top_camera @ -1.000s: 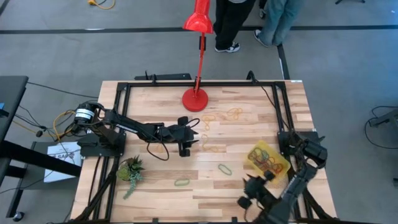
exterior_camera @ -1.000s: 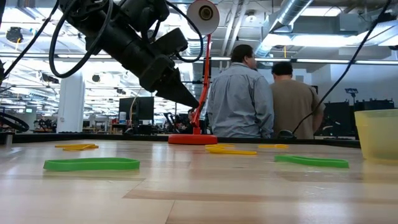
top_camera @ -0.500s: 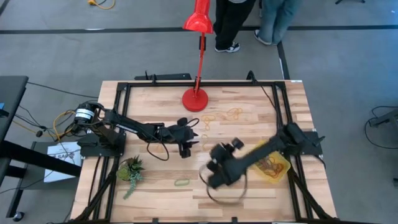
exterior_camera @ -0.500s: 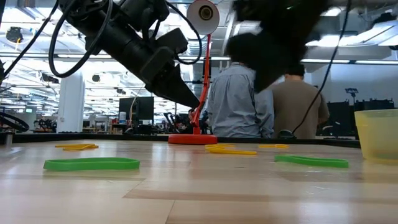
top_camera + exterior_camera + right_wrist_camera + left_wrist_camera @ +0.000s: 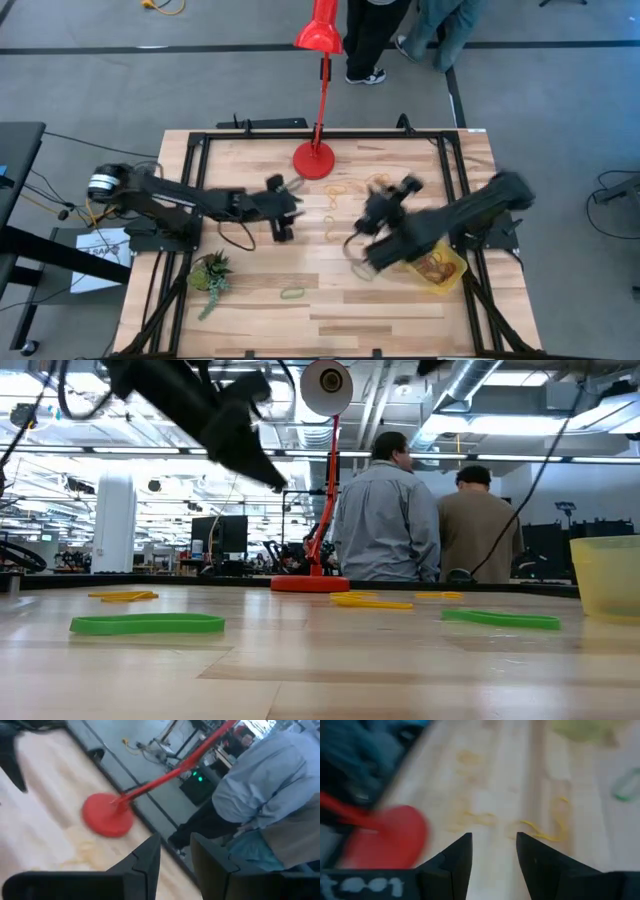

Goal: Pick and place rubber bands into bin
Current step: Put the yellow rubber band into the container

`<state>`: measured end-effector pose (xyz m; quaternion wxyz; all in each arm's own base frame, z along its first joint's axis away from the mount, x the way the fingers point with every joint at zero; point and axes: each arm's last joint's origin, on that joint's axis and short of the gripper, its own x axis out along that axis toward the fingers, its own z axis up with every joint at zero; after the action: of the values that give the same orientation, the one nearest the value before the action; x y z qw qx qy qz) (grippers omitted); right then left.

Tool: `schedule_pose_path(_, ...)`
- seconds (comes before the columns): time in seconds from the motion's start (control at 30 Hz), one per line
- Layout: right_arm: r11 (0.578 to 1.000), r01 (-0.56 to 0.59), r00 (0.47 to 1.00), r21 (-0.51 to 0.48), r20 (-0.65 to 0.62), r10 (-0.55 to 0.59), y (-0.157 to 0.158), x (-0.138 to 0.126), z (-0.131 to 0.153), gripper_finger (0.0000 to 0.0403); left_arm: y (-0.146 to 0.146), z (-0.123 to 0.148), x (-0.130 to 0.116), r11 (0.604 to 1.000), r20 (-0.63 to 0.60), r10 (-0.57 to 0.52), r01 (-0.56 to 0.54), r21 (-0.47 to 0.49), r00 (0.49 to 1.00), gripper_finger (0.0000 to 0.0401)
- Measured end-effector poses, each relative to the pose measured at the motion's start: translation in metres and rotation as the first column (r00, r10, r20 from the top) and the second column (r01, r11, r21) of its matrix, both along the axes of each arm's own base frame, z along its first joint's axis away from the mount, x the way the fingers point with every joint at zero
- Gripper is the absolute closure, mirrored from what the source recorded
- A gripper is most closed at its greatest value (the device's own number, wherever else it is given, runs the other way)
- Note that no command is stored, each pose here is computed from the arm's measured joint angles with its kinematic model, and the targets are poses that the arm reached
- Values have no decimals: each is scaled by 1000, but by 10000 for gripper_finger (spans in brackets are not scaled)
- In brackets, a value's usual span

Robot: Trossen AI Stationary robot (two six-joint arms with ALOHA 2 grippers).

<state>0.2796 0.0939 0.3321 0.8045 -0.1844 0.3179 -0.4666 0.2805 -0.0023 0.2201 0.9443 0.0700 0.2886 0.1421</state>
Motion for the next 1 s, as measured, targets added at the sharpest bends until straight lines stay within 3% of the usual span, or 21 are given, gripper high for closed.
schedule_pose_path(0.13, 999, 5, 996, 51, 94, -10, -37, -52, 55, 301, 6, 38, -27, 986, 107, 119, -130, 104, 987, 257)
schedule_pose_path(0.23, 987, 70, 947, 147, 302, -112, -59, -86, 61, 301, 9, 59, -48, 966, 181, 207, -230, 117, 962, 257)
schedule_pose_path(0.33, 982, 58, 928, 179, 354, -119, -67, -96, 22, 301, 10, 69, -65, 959, 223, 272, -283, 21, 936, 257)
schedule_pose_path(0.47, 959, -149, 944, 240, 323, 66, -64, -77, -63, 301, 9, 70, -75, 973, 192, 231, -232, -19, 954, 257)
schedule_pose_path(0.53, 875, -394, 884, 281, 377, 277, -63, -65, -95, 301, 9, 69, -76, 974, 178, 225, -224, -29, 958, 257)
schedule_pose_path(0.63, 655, -730, 623, 196, 585, 519, -70, -54, -117, 301, 8, 68, -75, 970, 186, 241, -236, -53, 952, 257)
schedule_pose_path(0.67, 622, -766, 566, 160, 627, 536, -74, -53, -119, 301, 9, 68, -76, 967, 182, 253, -248, -50, 950, 257)
schedule_pose_path(0.7, 633, -761, 562, 145, 635, 530, -81, -54, -121, 301, 9, 67, -76, 964, 171, 266, -262, -44, 949, 257)
schedule_pose_path(0.73, 671, -727, 600, 147, 611, 516, -88, -57, -125, 301, 9, 65, -77, 961, 159, 277, -274, -40, 948, 257)
schedule_pose_path(0.8, 771, -604, 728, 204, 534, 429, -103, -66, -133, 301, 10, 61, -80, 954, 113, 300, -296, -46, 947, 257)
schedule_pose_path(0.83, 795, -552, 768, 251, 524, 368, -107, -69, -137, 301, 10, 57, -83, 948, 78, 316, -312, -60, 946, 257)
schedule_pose_path(0.93, 781, -486, 809, 391, 539, 233, -111, -75, -145, 301, 9, 43, -86, 920, -41, 368, -371, -131, 929, 257)
schedule_pose_path(1.0, 774, -484, 800, 408, 564, 203, -109, -74, -145, 301, 9, 32, -87, 901, -137, 386, -405, -157, 912, 257)
